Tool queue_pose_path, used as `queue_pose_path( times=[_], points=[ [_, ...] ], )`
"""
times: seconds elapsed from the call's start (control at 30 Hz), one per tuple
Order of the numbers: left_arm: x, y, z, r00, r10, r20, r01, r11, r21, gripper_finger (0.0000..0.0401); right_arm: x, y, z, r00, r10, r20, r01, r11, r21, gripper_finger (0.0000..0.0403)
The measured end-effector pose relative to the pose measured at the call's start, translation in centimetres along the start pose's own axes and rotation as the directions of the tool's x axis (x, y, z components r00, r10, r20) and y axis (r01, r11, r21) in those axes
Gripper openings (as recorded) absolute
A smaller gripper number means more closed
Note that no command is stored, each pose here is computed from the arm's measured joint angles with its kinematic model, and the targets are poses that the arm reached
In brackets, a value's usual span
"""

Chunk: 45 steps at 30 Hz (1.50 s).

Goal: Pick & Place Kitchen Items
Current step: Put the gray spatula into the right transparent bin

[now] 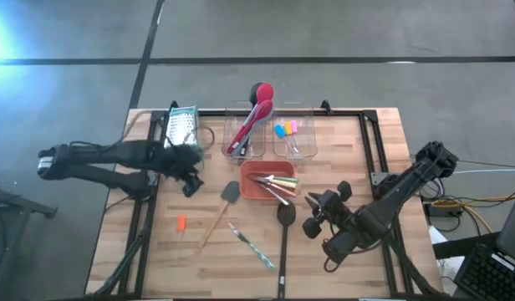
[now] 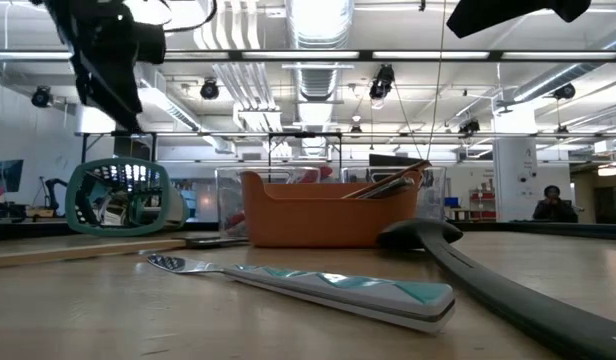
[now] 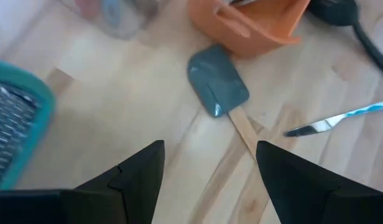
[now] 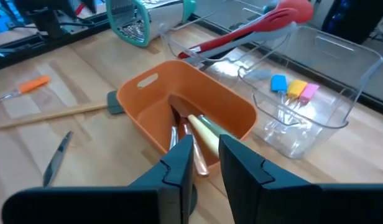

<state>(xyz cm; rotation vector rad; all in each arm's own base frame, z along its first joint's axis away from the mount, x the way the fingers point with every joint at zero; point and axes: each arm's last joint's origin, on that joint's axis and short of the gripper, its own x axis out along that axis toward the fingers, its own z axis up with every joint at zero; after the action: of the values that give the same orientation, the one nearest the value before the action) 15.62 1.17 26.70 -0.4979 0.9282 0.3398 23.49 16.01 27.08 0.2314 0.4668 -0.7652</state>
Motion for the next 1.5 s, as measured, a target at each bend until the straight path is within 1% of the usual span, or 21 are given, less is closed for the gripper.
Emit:
queue_pose_path(
  times=[0.13, 0.23, 0.37, 0.43, 0.57, 0.87, 0.97, 1.1, 1.2, 1.3, 1.5],
  points=[
    [2.7, -1.0, -1.4, 1.0, -0.014, -0.011, 0.013, 0.994, -0.108, 0.0259, 0.4, -0.1, 0.2, 1.0, -0.016, 0.0, 0.016, 1.0, 0.001, 0.0078],
    [4.5, -1.8, -2.5, 0.998, -0.031, -0.048, 0.022, 0.983, -0.182, 0.0259, 0.7, -0.2, 0.4, 1.0, -0.025, -0.001, 0.025, 1.0, -0.008, 0.0081],
    [5.7, -3.3, -3.6, 0.996, -0.027, -0.08, 0.01, 0.98, -0.201, 0.0259, 0.9, -0.2, 0.6, 0.999, -0.033, -0.002, 0.033, 0.999, -0.031, 0.008],
    [6.1, -4.1, -3.9, 0.996, 0.005, -0.085, -0.022, 0.978, -0.206, 0.0259, 1.0, -0.3, 0.6, 0.999, -0.036, -0.001, 0.036, 0.999, -0.04, 0.0076],
    [7.0, -5.3, -4.0, 0.995, 0.055, -0.081, -0.074, 0.964, -0.254, 0.0259, 1.2, -0.3, 0.8, 0.999, -0.042, -0.001, 0.041, 0.997, -0.06, 0.0068],
    [10.0, -6.5, -4.3, 0.979, 0.132, -0.154, -0.166, 0.959, -0.23, 0.0259, 1.2, -0.3, 0.8, 0.999, -0.042, -0.003, 0.041, 0.997, -0.069, 0.0059],
    [10.6, -7.0, -4.1, 0.981, 0.126, -0.148, -0.156, 0.965, -0.212, 0.0259, 1.2, -0.3, 0.8, 0.999, -0.041, -0.005, 0.041, 0.997, -0.069, 0.0063],
    [11.2, -8.1, -3.2, 0.991, 0.079, -0.108, -0.096, 0.981, -0.169, 0.0259, 1.2, -0.3, 0.8, 0.999, -0.041, -0.005, 0.041, 0.997, -0.068, 0.0069],
    [11.9, -8.6, -3.0, 0.993, 0.067, -0.099, -0.08, 0.988, -0.135, 0.0259, 1.2, -0.3, 0.7, 0.999, -0.041, -0.005, 0.04, 0.997, -0.067, 0.0074],
    [12.5, -8.7, -3.1, 0.991, 0.081, -0.11, -0.096, 0.986, -0.136, 0.0259, 1.2, -0.3, 0.7, 0.999, -0.04, -0.005, 0.04, 0.997, -0.064, 0.0078],
    [14.0, -8.3, -3.9, 0.978, 0.137, -0.155, -0.159, 0.978, -0.138, 0.0259, 1.2, -0.3, 0.7, 0.999, -0.04, -0.005, 0.039, 0.997, -0.063, 0.0082]
  ],
)
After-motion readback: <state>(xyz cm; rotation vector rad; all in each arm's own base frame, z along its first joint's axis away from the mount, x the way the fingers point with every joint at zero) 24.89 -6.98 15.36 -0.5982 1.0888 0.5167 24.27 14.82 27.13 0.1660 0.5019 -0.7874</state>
